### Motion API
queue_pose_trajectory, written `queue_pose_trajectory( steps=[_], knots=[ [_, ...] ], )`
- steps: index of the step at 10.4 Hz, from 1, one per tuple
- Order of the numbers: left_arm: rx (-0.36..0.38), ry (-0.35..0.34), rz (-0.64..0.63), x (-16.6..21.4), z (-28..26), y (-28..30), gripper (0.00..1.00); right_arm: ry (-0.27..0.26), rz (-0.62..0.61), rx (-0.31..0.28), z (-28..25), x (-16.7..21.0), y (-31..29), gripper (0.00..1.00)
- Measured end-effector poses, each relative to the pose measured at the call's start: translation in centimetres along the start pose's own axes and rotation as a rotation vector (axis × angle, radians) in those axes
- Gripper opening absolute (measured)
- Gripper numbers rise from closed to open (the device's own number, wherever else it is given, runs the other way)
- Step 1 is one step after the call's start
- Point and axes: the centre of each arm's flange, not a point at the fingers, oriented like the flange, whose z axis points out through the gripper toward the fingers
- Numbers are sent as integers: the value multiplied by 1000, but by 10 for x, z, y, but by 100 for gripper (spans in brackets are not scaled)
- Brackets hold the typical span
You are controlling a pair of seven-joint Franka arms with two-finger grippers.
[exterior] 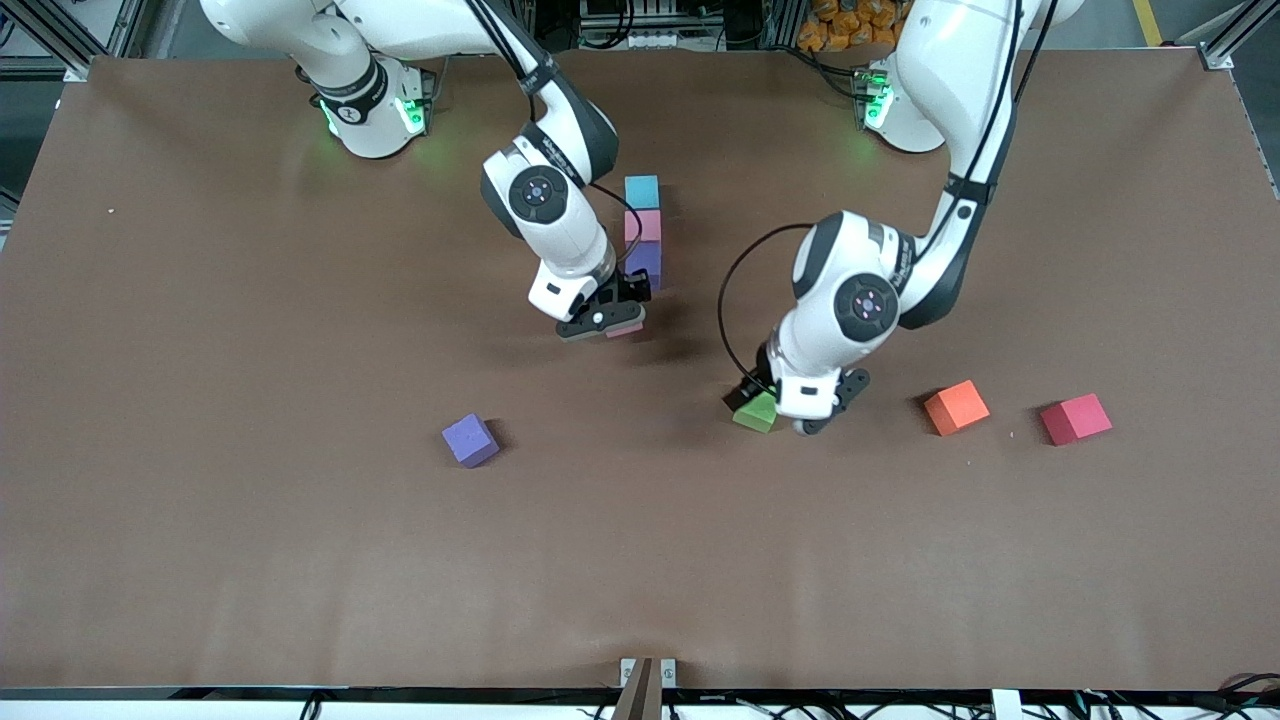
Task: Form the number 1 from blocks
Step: 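Grasp the green cube with the left gripper while the right gripper withdraws, then carry the green cube to the cube column while the right gripper returns to rest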
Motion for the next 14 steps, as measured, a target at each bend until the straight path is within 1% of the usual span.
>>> queue_pose_trajectory(
  steps=[2,5,8,9,10,11,12,13,14],
  knots=[
    [15,-6,-41,9,19,-2,100,-18,49,-12,13,-10,-15,59],
    [20,-14,-58,11,27,-3,100,-53,112,-39,40,-40,-40,59],
    [16,-2,-69,21,26,-2,100,-62,130,-49,49,-50,-48,59],
    [16,0,-69,23,27,-1,100,-61,133,-50,49,-49,-47,67],
    [18,0,-69,24,30,1,100,-56,138,-49,47,-46,-45,80],
    [25,0,-70,25,36,0,100,-43,144,-40,39,-41,-44,96],
    [32,0,-72,26,42,-1,100,-26,156,-27,23,-32,-41,100],
    [36,0,-71,26,47,-1,99,-23,175,-18,0,-22,-34,100],
    [36,2,-60,24,50,0,89,-32,199,-14,-28,-13,-23,100]
  ],
)
